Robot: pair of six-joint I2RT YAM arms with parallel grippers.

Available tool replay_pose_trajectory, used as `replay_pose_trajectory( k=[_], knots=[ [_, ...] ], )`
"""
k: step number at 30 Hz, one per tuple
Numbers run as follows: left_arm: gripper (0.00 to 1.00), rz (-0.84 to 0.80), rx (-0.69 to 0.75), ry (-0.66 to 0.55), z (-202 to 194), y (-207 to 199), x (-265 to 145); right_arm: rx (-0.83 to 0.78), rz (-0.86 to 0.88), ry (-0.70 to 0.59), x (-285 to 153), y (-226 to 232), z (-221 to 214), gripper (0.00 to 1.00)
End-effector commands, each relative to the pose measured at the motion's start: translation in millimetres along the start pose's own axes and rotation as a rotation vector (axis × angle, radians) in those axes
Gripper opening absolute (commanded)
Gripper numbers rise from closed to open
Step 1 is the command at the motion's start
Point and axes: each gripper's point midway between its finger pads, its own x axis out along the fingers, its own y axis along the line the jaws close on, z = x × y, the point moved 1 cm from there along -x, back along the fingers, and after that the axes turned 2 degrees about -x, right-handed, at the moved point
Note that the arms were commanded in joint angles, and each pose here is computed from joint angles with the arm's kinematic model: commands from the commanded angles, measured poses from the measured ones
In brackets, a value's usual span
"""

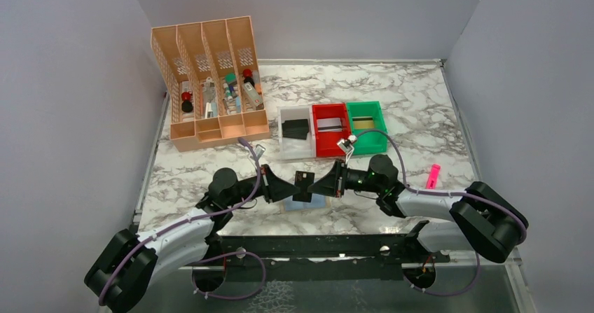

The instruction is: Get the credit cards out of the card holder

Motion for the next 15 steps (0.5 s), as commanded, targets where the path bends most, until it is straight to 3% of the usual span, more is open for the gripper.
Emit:
replay_pose_trajectory(
  k=[1,7,12,15],
  knots=[
    [0.06,-0.011,0.01,-0.013,-1,0,-1,-0.032,0.057,-0.007,0,10,3,0.05],
    [0.46,0.037,-0.022,-0.046,-1,11,-2,-0.023,-0.048,-0.03,-1,-9,3,0.01],
    [0.8,0.136,-0.06,-0.085,-2,34,-6,-0.074,-0.248,-0.046,-7,-37,12,0.01],
    [0.91,0.241,-0.079,-0.113,-2,54,-10,-0.15,-0.4,-0.064,-14,-53,27,0.01]
  ],
)
